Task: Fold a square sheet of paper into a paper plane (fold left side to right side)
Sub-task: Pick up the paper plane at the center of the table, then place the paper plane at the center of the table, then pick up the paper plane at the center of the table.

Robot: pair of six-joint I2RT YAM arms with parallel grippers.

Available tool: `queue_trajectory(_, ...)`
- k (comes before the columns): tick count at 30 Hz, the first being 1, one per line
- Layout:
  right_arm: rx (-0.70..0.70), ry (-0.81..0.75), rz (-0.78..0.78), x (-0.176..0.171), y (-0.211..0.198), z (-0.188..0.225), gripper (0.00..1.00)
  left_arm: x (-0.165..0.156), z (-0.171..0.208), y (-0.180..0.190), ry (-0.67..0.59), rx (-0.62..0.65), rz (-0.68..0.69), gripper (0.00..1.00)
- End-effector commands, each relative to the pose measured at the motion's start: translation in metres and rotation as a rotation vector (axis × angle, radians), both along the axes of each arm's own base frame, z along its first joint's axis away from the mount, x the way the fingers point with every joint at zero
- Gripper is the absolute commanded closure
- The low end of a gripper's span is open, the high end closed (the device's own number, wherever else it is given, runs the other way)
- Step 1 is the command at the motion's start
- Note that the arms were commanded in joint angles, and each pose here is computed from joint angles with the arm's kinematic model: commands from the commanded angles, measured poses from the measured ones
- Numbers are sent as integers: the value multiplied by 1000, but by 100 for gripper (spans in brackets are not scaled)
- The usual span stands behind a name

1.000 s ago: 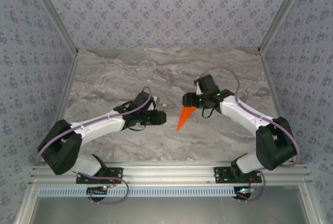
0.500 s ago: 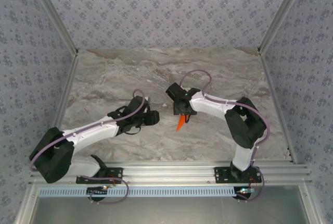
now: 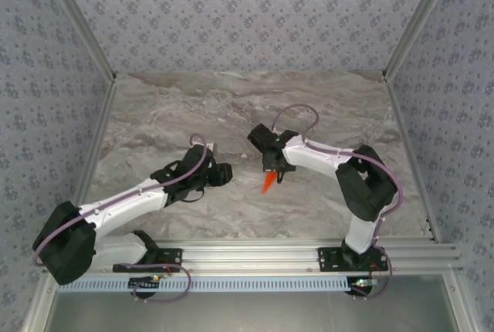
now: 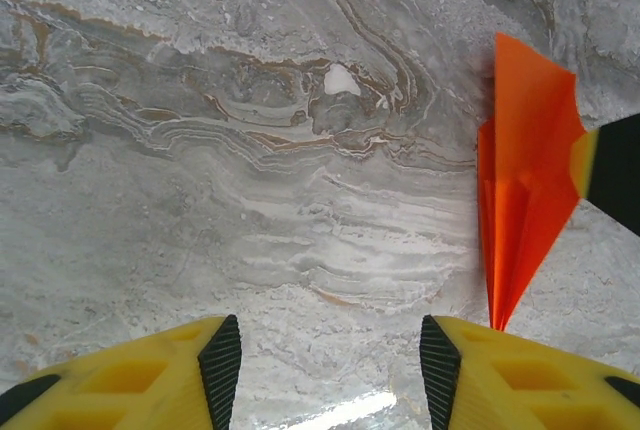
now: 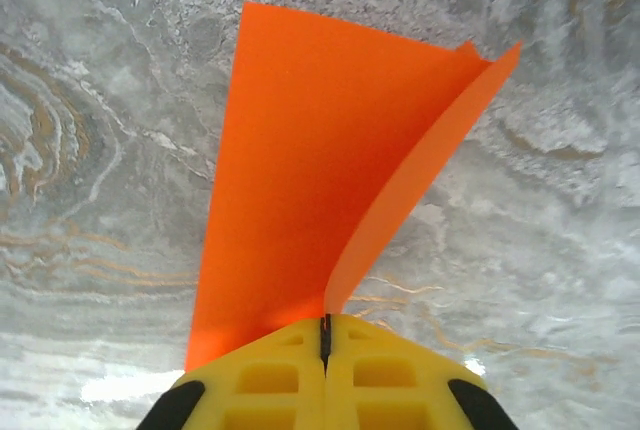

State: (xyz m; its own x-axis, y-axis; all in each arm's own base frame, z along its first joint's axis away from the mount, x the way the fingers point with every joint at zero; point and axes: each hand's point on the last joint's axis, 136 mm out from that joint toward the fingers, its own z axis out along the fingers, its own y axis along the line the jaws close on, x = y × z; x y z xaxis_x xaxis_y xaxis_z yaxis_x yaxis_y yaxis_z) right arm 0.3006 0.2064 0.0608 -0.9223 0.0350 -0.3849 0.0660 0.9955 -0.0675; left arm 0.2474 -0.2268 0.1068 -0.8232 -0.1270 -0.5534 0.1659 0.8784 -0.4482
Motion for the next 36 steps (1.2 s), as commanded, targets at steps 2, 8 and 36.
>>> queue_trajectory(2,44,-70,63,-7,1,34,100,2,7,8,-30,9,19,47)
queue_trajectory(8,327,-199,249,-11,41,79,100,2,11,18,-45,26,50,46)
queue_trajectory(36,419,63,348,-68,-15,20,41,-2,33,41,-122,22,114,29)
